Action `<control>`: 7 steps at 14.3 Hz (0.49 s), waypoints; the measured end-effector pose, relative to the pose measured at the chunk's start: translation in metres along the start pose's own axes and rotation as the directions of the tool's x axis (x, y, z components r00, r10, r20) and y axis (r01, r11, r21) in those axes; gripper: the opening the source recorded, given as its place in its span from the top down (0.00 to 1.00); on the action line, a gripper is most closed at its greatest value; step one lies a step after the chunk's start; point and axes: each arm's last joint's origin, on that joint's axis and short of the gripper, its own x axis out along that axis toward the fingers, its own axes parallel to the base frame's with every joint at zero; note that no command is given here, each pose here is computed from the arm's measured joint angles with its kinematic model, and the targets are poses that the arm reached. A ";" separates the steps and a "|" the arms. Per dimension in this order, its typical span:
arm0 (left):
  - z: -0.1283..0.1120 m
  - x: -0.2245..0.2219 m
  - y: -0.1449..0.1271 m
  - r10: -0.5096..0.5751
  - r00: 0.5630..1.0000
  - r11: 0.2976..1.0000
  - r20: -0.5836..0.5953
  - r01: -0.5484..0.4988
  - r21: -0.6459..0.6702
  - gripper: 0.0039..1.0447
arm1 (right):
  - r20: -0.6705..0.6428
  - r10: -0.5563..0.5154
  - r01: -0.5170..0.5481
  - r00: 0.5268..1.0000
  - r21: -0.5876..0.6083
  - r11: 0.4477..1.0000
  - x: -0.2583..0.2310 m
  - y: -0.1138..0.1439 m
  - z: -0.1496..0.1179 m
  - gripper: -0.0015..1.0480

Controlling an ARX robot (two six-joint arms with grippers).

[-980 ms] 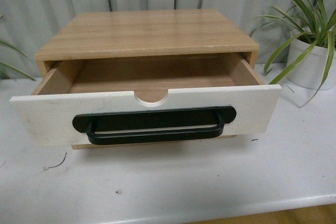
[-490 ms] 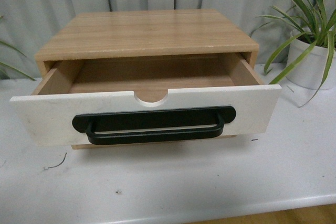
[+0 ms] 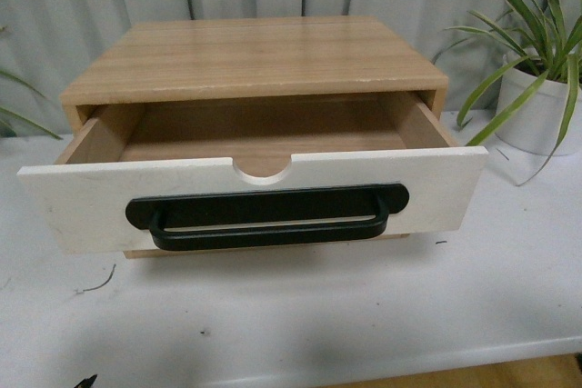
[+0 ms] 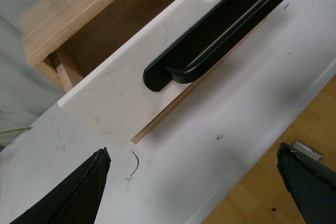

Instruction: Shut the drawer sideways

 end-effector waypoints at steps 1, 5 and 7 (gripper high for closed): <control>0.008 0.030 0.012 0.029 0.999 0.998 -0.013 -0.028 0.057 0.06 | -0.059 0.085 -0.096 0.995 -0.221 0.970 0.037 0.011 0.022 0.06; 0.007 0.057 0.022 0.012 0.997 0.993 -0.077 -0.003 0.115 0.06 | -0.104 0.144 -0.175 0.984 -0.402 0.899 0.096 0.027 0.055 0.06; 0.005 0.064 0.024 0.014 0.996 0.993 -0.088 -0.004 0.120 0.06 | -0.097 0.145 -0.172 0.985 -0.412 0.895 0.106 0.028 0.062 0.06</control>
